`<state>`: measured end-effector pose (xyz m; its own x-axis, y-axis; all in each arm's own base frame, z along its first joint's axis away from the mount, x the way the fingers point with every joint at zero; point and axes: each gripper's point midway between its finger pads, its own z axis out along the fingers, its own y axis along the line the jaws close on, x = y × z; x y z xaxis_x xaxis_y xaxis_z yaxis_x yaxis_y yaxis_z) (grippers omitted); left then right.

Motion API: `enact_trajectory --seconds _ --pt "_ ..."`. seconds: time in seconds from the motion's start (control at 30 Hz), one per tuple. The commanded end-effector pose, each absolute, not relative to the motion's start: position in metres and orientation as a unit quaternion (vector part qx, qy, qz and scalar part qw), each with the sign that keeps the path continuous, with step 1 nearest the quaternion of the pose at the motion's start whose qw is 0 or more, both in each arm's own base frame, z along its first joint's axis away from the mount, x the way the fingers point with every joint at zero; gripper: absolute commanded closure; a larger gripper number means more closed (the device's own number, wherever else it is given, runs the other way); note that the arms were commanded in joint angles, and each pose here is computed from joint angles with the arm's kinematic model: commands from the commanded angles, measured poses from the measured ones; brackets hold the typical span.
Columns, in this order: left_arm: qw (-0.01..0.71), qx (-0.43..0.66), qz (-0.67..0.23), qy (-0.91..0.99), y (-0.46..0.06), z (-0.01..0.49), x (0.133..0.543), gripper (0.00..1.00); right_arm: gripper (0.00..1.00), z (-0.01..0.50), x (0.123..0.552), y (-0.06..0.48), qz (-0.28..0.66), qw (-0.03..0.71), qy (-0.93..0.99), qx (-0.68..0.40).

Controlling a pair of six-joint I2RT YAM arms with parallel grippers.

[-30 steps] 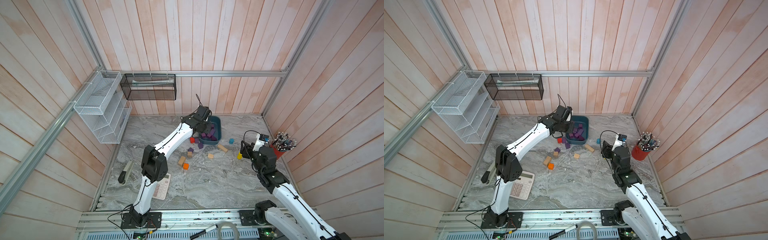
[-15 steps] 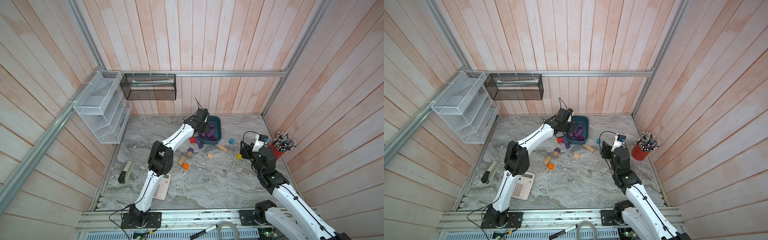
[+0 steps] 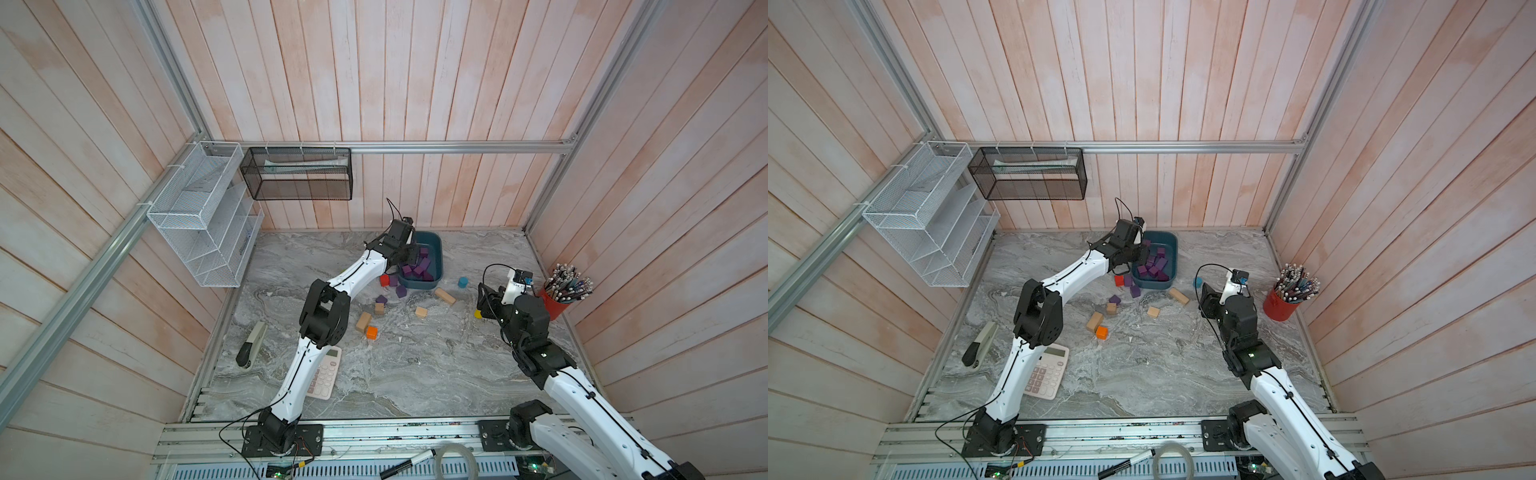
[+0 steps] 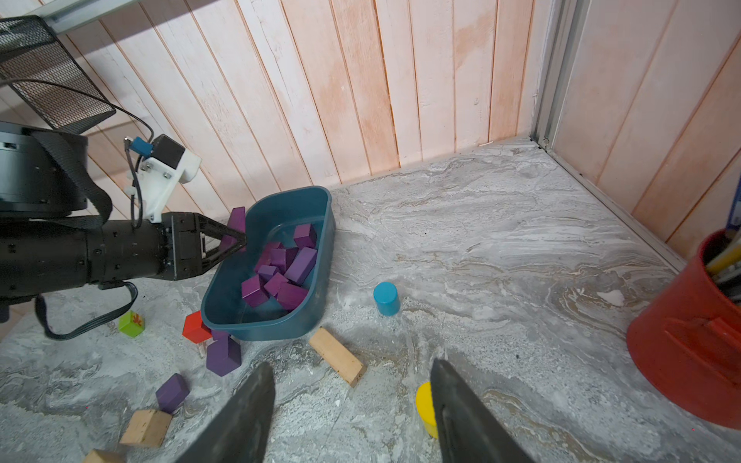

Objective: Pick purple bricks into the storage bin
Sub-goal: Place the building block in the storage box.

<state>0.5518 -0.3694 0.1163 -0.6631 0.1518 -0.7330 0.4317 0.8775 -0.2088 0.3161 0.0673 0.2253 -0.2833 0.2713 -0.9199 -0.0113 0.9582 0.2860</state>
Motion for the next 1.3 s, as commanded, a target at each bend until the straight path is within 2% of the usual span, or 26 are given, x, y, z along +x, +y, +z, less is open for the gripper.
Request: enact_trajectory --seconds 0.0,0.6,0.97,1.27 --pt "0.394 0.153 -0.214 0.881 -0.378 0.124 0.563 0.71 0.36 0.227 0.317 0.064 0.107 0.602 0.787 0.084" --pt "0.371 0.148 -0.224 0.889 -0.384 0.094 0.57 0.7 0.36 0.225 0.316 0.065 0.103 0.601 0.788 0.085" --pt "0.37 0.149 -0.226 0.889 -0.385 0.094 0.57 0.66 0.36 0.221 0.317 0.066 0.105 0.599 0.79 0.086" --pt "0.386 0.147 -0.231 0.881 -0.387 0.114 0.575 0.55 0.36 0.22 0.316 0.066 0.106 0.596 0.791 0.087"
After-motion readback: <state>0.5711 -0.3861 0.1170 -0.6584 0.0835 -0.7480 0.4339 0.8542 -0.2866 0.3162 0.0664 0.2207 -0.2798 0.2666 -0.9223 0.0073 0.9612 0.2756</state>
